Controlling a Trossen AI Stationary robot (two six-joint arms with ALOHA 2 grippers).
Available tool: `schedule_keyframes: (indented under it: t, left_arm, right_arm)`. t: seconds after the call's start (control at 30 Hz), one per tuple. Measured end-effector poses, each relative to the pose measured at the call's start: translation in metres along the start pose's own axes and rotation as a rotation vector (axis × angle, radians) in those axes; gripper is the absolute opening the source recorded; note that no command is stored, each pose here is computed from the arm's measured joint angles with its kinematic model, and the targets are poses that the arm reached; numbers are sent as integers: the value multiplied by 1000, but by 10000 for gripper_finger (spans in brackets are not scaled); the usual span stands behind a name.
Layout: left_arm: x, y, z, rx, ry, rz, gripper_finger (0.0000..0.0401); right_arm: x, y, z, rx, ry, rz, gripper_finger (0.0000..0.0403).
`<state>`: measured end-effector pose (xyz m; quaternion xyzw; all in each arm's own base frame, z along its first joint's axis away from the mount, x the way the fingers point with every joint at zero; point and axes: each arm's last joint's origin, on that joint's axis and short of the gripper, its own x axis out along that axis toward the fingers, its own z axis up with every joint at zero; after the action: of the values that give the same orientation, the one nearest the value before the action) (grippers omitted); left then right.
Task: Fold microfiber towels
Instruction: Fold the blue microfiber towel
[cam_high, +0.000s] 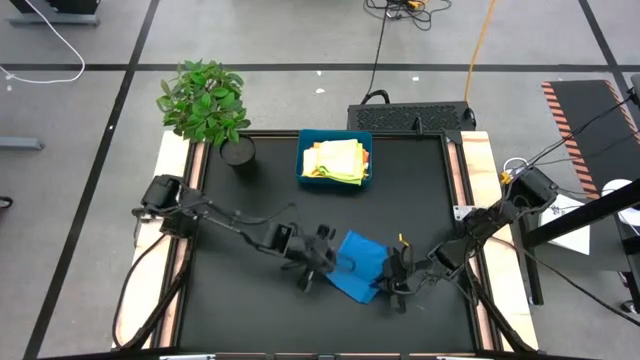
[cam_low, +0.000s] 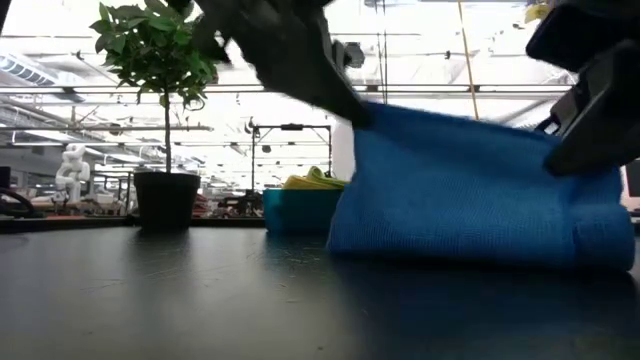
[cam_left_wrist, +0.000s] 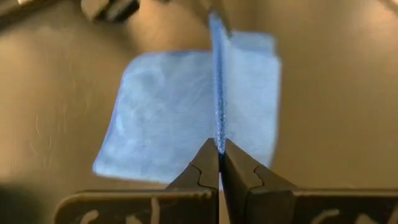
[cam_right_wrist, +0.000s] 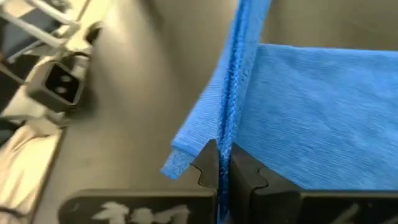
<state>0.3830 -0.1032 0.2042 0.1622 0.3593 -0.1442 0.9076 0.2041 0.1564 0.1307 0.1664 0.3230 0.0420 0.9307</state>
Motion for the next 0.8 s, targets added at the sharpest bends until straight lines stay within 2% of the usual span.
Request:
schedule_keyframes:
  t: [0.2, 0.37, 0.53, 0.8]
  left_arm:
    - [20, 33, -19, -43, 33, -14, 4]
    - [33, 52, -34, -73, 66, 9, 4]
    - [41, 65, -43, -94, 72, 35, 8]
    - [47, 72, -48, -88, 65, 52, 6]
  right_arm:
    - [-3, -6, -2, 46, 4, -96, 0]
    - [-6, -15, -6, 14, -4, -223, 0]
    - [-4, -28, -7, 54, 11, -292, 0]
    - [-5, -43, -15, 107, 18, -339, 1]
